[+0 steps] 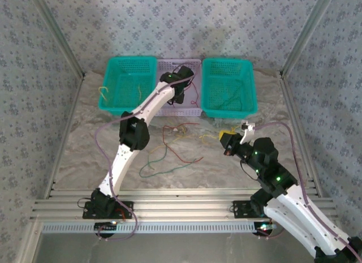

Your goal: Untangle the cables

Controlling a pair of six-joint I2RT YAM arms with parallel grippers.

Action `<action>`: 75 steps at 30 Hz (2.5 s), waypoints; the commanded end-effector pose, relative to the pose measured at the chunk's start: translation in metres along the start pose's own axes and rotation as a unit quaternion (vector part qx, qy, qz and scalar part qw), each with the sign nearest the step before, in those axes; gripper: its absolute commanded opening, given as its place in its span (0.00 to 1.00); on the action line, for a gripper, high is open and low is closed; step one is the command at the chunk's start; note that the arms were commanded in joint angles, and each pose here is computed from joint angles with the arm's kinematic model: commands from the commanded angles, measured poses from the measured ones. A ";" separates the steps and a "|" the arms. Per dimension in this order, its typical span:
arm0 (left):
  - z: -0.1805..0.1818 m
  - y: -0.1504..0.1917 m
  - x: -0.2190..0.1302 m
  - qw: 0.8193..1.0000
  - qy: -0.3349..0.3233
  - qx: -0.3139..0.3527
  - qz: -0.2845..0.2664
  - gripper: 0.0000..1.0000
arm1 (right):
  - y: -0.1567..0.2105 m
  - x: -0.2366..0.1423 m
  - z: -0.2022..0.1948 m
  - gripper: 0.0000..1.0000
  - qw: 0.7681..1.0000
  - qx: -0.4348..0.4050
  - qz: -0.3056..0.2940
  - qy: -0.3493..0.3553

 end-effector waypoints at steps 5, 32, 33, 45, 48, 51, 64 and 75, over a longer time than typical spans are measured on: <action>0.021 -0.020 -0.073 0.999 0.042 -0.024 -0.025 0.81 | -0.014 -0.001 0.007 0.00 1.000 0.009 -0.010 -0.005; 0.019 0.124 -0.236 0.823 0.563 -0.037 0.067 0.89 | -0.057 0.043 0.027 0.00 0.994 0.059 0.005 -0.095; 0.016 0.129 -0.237 0.821 0.567 -0.024 0.067 0.89 | -0.056 0.044 0.028 0.00 0.993 0.060 0.008 -0.099; 0.015 0.134 -0.228 0.829 0.557 0.002 0.052 0.66 | -0.048 0.051 0.032 0.00 0.990 0.062 0.035 -0.124; 0.021 0.129 -0.223 0.837 0.545 -0.006 0.044 0.63 | -0.046 0.050 0.034 0.00 0.989 0.059 0.040 -0.133; 0.023 0.125 -0.220 0.836 0.547 -0.011 0.043 0.57 | -0.043 0.051 0.036 0.00 0.987 0.057 0.046 -0.142; 0.019 0.125 -0.223 0.817 0.574 0.004 0.052 0.34 | -0.039 0.058 0.042 0.00 0.985 0.052 0.058 -0.155; 0.024 0.128 -0.226 0.820 0.570 0.009 0.043 0.00 | -0.035 0.059 0.042 0.00 0.986 0.046 0.064 -0.148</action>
Point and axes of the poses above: each hand's point on the last joint's axis, 136 mm out from that joint toward the fingers, its own x axis out along the fingers, its own z axis along the line the jaws close on, y = z × x, the point moved 7 cm from there along -x, back along the fingers, and after that the axes turned 9 degrees about -x, right-handed, at the moved point
